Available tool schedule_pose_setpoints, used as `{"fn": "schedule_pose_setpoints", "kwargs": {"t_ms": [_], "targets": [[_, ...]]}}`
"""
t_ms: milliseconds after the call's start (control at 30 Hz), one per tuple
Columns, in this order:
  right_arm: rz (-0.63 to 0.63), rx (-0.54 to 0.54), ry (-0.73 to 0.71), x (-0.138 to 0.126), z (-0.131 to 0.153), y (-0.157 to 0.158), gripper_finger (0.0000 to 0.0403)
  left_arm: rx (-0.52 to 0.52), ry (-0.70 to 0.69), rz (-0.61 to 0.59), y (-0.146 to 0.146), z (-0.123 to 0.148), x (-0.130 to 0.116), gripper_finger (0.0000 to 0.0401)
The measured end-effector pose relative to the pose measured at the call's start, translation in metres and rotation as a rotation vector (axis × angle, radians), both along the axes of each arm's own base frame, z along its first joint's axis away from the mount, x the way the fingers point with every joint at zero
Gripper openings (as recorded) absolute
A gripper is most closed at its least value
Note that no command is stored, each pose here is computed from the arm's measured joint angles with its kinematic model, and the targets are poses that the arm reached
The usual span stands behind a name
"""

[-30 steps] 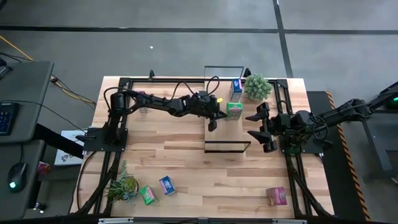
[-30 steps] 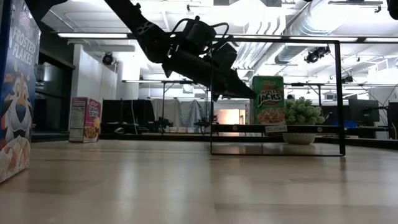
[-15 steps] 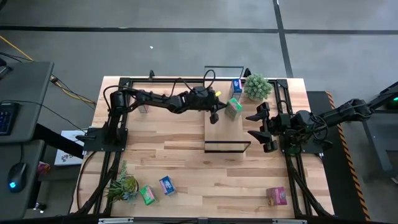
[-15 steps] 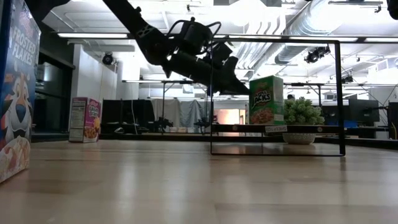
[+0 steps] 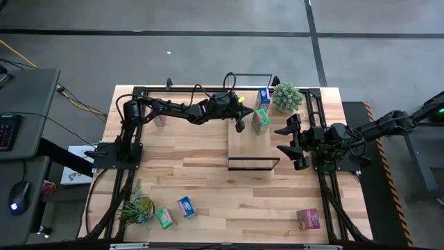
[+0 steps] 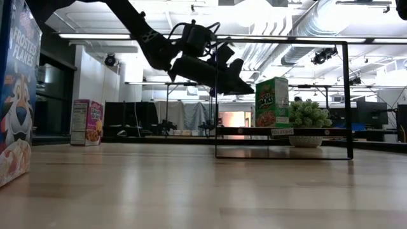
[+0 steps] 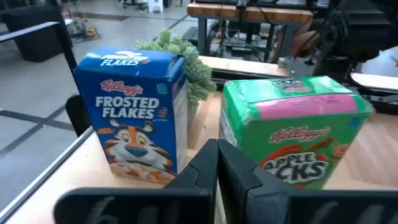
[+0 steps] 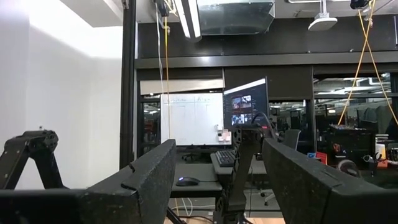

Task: Stack cereal on shelf
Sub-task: Put the top green cereal box on the shelf

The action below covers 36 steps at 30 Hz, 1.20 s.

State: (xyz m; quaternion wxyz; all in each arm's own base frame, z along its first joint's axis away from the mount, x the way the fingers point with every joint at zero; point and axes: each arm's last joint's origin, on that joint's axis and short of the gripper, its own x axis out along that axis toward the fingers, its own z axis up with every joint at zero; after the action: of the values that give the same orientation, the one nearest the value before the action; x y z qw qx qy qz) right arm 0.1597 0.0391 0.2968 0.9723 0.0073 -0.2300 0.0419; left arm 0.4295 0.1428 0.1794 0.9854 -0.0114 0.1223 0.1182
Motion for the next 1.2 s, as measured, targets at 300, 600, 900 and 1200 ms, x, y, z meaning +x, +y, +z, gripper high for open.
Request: {"fn": "schedule_pose_setpoints", "kwargs": {"t_ms": [300, 600, 900, 1200], "targets": [[-0.001, -0.003, 0.007, 0.000, -0.001, 0.000, 0.0233, 0.024, 0.115, 0.110, -0.004, -0.005, -0.002, 0.0000], [-0.023, -0.006, 0.033, 0.001, -0.003, 0.000, 0.0233, -0.089, 0.238, -0.063, -0.031, -0.024, 0.001, 0.0000], [-0.041, -0.018, 0.033, 0.001, -0.003, -0.001, 0.0233, -0.053, 0.148, -0.059, -0.034, -0.041, 0.012, 0.0000], [-0.041, -0.018, 0.033, 0.001, -0.003, -0.001, 0.0233, -0.041, 0.123, 0.013, -0.013, -0.040, 0.008, 0.0000]]}}
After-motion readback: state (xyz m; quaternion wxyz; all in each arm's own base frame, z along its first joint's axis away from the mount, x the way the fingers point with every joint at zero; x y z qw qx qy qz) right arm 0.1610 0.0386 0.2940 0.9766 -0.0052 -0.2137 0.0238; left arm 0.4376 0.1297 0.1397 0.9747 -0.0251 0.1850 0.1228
